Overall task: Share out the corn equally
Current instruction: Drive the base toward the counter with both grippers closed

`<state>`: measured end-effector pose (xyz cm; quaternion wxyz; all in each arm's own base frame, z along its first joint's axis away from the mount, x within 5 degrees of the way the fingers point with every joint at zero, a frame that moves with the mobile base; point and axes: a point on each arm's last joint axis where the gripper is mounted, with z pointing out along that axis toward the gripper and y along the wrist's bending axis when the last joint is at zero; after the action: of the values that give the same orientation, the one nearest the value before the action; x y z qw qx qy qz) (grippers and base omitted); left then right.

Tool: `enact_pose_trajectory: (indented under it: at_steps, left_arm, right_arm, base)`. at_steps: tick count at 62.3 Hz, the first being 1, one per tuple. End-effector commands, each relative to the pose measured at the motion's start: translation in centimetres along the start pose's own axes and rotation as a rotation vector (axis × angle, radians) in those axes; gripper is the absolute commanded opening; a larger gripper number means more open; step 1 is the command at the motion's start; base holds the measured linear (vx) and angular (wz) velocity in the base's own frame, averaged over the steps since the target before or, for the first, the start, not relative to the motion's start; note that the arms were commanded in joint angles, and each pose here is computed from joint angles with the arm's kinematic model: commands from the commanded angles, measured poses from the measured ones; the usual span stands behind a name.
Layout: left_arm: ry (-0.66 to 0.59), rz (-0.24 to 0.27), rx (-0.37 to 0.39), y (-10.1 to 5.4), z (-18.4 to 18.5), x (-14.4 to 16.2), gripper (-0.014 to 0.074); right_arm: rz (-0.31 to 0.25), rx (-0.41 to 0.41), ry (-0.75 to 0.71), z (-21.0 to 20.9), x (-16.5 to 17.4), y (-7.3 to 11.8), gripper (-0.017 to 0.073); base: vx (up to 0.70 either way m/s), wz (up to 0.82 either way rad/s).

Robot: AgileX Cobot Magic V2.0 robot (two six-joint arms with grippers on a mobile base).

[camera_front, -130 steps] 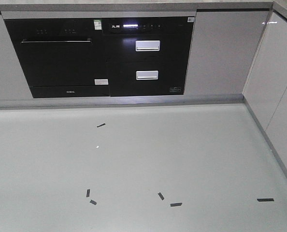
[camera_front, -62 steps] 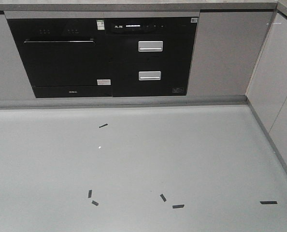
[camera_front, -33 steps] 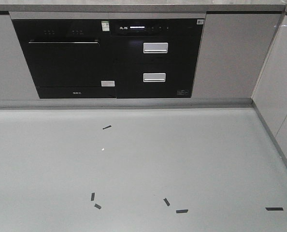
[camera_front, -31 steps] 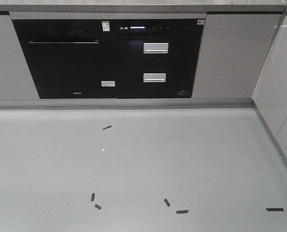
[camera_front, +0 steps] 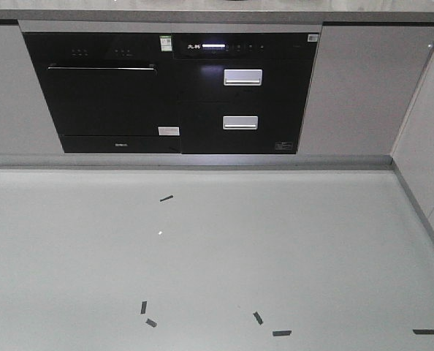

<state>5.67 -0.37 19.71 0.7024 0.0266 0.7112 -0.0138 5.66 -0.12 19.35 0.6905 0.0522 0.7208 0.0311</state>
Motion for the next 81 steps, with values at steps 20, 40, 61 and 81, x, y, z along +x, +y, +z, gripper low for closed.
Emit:
enact_pose_trajectory:
  at_steps: [20, 40, 61, 81]
  left_arm:
    - [-0.081, -0.014, -0.011, 0.11, -0.14, -0.58, -0.0006]
    - [-0.081, -0.014, -0.011, 0.11, -0.14, -0.58, -0.0006]
    - [-0.081, -0.014, -0.011, 0.11, -0.14, -0.58, -0.0006]
    - [-0.081, -0.014, -0.011, 0.11, -0.14, -0.58, -0.0006]
  right_arm:
    - [-0.017, -0.004, -0.068, -0.02, -0.39, 0.01, -0.0001]
    - [-0.017, -0.004, -0.068, -0.02, -0.39, 0.01, -0.0001]
    - [-0.017, -0.004, -0.068, -0.02, -0.39, 0.01, -0.0001]
    - [-0.017, -0.004, -0.068, -0.02, -0.39, 0.01, -0.0001]
  base:
    - [0.09, 0.07]
    - [0.05, -0.04]
    - [0.03, -0.08]
    - [0.03, -0.02]
